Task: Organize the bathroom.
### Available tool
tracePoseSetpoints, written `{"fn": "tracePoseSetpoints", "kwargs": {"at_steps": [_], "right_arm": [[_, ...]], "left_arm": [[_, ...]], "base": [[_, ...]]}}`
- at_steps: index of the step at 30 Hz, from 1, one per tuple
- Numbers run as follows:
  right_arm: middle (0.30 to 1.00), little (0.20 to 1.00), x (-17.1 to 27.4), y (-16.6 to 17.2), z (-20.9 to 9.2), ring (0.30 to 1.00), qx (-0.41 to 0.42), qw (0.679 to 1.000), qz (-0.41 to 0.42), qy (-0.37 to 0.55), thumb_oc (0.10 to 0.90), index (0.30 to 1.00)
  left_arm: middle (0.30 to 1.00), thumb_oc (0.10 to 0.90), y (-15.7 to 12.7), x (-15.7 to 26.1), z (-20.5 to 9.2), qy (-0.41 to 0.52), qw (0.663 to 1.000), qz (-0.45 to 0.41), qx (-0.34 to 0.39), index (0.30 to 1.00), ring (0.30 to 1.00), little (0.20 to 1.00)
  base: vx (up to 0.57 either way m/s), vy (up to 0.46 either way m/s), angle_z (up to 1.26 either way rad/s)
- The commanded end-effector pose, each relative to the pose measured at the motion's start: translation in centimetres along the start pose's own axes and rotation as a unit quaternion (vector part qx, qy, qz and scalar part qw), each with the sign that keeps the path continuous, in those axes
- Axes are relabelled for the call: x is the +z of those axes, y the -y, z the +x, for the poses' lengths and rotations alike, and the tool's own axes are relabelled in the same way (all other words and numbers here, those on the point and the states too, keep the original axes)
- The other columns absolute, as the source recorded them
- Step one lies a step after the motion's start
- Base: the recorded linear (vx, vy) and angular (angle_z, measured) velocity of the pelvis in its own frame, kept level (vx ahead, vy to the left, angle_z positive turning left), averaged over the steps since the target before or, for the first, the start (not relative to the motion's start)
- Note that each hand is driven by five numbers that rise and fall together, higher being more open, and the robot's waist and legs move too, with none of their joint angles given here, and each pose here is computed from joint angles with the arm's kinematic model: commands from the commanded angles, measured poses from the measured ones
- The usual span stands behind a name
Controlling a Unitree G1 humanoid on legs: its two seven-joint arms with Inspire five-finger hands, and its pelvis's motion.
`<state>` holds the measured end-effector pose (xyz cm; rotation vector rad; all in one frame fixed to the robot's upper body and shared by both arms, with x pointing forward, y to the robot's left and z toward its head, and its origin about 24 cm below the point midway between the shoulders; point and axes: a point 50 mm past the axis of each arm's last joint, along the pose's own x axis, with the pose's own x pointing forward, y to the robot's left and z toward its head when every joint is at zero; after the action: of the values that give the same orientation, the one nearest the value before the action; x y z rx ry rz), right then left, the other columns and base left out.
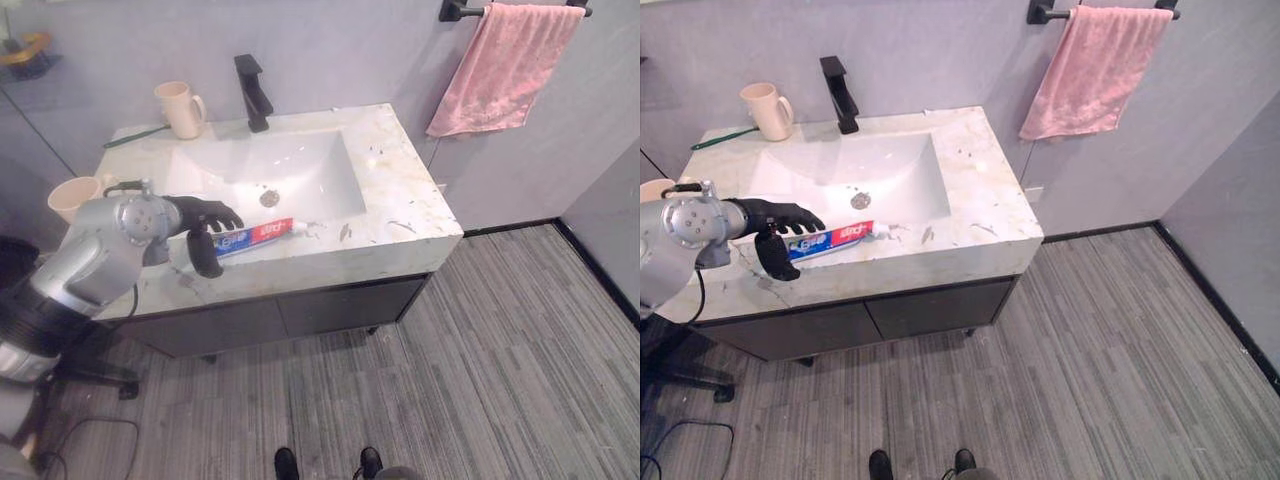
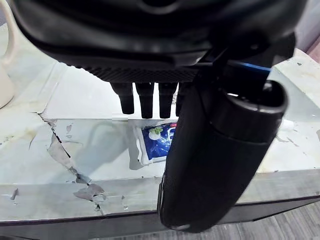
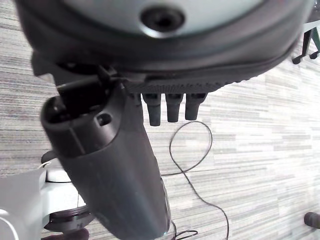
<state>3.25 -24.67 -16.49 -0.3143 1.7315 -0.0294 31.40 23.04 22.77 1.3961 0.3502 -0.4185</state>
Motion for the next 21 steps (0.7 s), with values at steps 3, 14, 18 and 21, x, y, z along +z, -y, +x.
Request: {"fn": "tracePoseSetpoints", "kwargs": {"at_steps": [3,14,18,21], "right_arm": [[0.9,0.9,-2.82,2.89,0.14,0.9,-0.038,0.998,-0.014,-0.049,0.8,0.9],[0.9,0.9,-2.37,2.96,0.05,0.9,-0.032,0.999,-0.011,-0.043,0.8,0.9],[0.9,0.9,-2.17,2.96,0.01,0.9,-0.031,0.999,-0.012,-0.04,0.8,0.9],[0.9,0.9,-2.2,2.9,0.02,0.9,-0.03,0.999,-0.012,-0.041,0.8,0.9]], "left_arm": [[0.9,0.8,-7.34,0.89,-4.11,0.005,0.985,-0.001,0.175,0.9,0.9,0.9],[0.3,0.4,-7.48,0.67,-4.03,-0.001,0.985,-0.004,0.172,0.3,0.3,0.3],[0.3,0.4,-7.49,0.57,-3.97,-0.003,0.985,-0.007,0.172,0.3,0.3,0.3],[0.3,0.4,-7.47,0.6,-3.95,-0.002,0.985,-0.006,0.174,0.3,0.3,0.3]], "base": [[0.0,0.0,0.0],[0.0,-0.001,-0.01],[0.0,-0.001,-0.01],[0.0,0.0,0.0]]}}
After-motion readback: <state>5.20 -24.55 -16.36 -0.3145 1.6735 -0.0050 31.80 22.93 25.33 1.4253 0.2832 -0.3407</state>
